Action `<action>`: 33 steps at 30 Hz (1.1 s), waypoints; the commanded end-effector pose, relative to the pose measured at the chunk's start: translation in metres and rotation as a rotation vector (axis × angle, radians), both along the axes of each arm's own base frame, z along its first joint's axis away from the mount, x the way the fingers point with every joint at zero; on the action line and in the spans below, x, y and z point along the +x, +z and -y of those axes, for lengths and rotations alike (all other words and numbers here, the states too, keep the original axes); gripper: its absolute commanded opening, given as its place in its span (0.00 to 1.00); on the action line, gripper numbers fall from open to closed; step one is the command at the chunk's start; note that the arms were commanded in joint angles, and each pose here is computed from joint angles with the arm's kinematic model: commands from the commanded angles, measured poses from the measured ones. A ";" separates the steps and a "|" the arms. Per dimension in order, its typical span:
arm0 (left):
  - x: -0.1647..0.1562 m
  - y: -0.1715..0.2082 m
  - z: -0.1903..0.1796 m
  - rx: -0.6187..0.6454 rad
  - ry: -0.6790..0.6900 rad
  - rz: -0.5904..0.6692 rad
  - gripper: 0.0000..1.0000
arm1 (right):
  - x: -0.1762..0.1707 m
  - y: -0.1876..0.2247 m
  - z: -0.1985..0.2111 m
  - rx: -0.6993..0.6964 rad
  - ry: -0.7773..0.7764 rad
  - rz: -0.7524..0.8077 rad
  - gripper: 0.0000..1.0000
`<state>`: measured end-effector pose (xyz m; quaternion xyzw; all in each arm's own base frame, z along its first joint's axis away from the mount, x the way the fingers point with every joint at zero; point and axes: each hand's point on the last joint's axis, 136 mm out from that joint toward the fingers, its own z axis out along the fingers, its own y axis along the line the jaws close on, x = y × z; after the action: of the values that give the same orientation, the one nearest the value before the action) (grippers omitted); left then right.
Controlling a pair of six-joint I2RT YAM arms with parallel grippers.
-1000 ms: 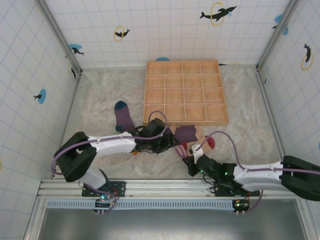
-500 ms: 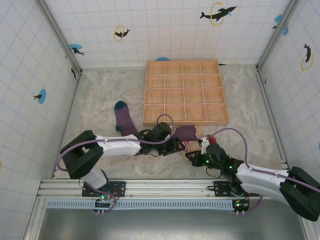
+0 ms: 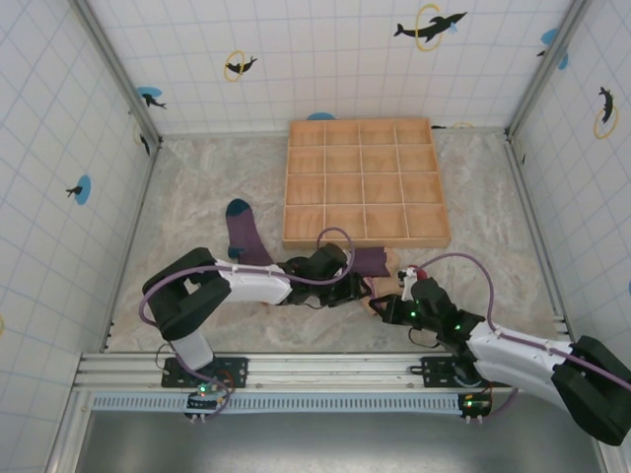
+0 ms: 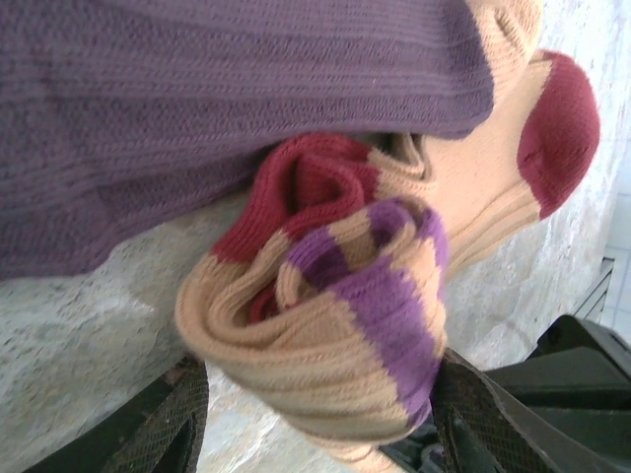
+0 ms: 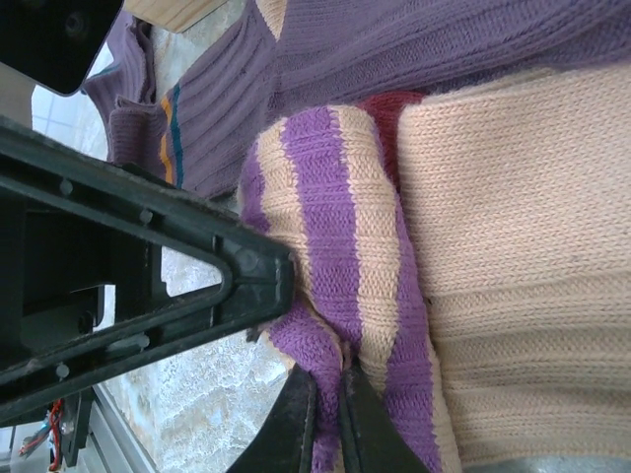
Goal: Roll the socks
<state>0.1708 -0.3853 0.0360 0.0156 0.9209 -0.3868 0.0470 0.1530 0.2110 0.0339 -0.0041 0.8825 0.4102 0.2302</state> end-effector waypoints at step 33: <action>-0.001 -0.011 -0.081 0.197 0.213 -0.082 0.00 | -0.009 0.042 -0.033 -0.625 0.221 0.494 0.60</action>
<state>0.1700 -0.3229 0.0299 -0.0667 0.9456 -0.3160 0.0396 0.1283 0.2519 0.0698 -0.2449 0.8886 0.2199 0.3195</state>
